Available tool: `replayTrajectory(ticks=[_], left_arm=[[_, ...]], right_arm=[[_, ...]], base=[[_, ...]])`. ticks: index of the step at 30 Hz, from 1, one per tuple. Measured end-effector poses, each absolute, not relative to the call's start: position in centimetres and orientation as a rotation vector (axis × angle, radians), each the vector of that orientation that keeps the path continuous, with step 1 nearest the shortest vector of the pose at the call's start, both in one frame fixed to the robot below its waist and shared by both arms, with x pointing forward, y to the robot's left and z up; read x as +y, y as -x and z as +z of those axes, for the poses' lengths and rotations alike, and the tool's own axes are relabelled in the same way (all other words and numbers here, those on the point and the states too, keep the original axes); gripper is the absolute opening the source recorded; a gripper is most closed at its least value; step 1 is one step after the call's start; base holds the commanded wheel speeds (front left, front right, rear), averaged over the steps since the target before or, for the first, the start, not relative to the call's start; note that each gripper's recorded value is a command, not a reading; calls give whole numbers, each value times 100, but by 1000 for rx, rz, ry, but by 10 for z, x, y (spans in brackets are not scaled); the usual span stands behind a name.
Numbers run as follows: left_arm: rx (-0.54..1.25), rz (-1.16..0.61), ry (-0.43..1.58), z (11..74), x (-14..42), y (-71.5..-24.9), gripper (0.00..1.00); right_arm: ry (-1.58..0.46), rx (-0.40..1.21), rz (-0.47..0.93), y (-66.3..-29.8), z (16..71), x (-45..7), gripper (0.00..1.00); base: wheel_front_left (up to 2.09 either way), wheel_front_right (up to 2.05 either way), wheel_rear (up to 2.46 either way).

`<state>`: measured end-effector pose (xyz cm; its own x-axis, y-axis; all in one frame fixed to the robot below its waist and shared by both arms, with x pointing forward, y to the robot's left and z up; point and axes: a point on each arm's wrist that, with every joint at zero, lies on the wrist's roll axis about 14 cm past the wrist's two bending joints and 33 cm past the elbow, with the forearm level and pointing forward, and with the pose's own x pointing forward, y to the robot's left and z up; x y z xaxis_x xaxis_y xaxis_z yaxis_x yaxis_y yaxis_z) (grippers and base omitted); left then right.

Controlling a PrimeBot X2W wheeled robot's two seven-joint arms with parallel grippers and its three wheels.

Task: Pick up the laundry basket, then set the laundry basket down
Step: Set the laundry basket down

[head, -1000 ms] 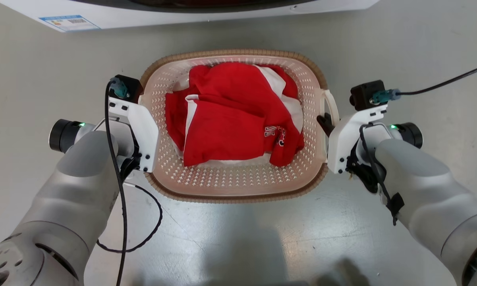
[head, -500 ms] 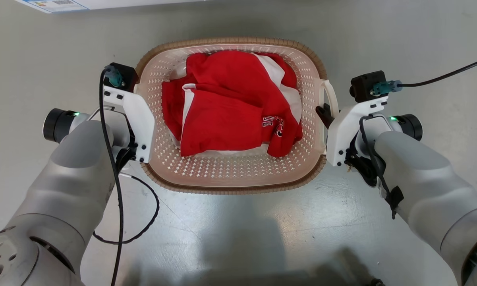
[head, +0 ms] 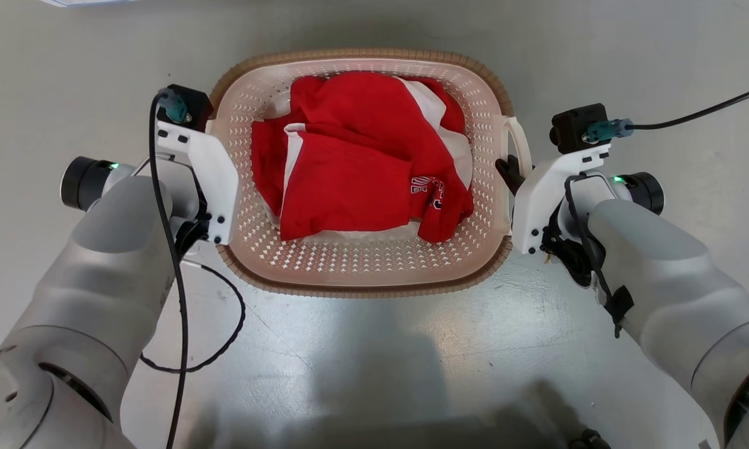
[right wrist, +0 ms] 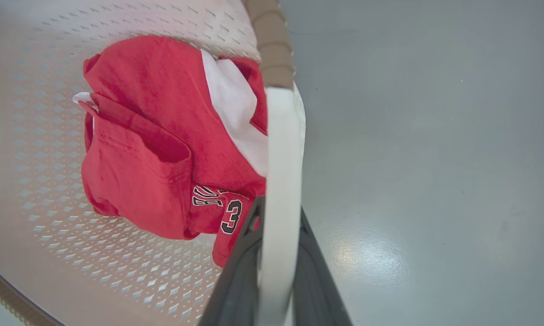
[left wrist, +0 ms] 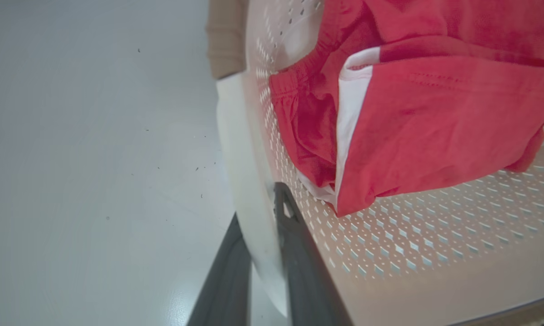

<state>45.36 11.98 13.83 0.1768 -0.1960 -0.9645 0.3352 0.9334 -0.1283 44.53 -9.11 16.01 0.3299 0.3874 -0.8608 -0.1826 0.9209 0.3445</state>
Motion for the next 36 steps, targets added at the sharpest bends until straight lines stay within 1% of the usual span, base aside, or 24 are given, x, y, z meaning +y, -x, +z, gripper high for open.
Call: replayTrajectory(ticks=[9,14,15,16,17,18,24,29,36], left_arm=[[1340,-380,-119,137,118,-458,0],[1346,-370,-110,137,119,-458,0],[1349,-363,-105,137,120,-458,2],[1349,-356,-101,137,120,-458,37],[1342,-352,-100,137,120,-459,85],[1337,-346,-102,137,120,-460,100],[1353,-290,-107,138,129,-456,100],[1317,-261,-89,145,127,-459,100],[1244,-225,-56,165,128,-461,100]], right_arm=[[-202,1179,368,-445,156,-93,0],[-195,1160,373,-452,157,-91,0],[-193,1153,374,-453,157,-91,16],[-190,1148,374,-453,157,-91,39],[-188,1140,375,-454,158,-90,70],[-190,1129,379,-456,159,-89,100],[-185,1072,395,-463,167,-83,100],[-176,1014,383,-472,177,-86,100],[-150,899,379,-488,205,-89,100]], base=[[0,0,0],[0,0,0],[0,0,0],[0,0,0],[0,0,0],[0,0,0],[0,0,0],[0,0,0],[0,0,0]])
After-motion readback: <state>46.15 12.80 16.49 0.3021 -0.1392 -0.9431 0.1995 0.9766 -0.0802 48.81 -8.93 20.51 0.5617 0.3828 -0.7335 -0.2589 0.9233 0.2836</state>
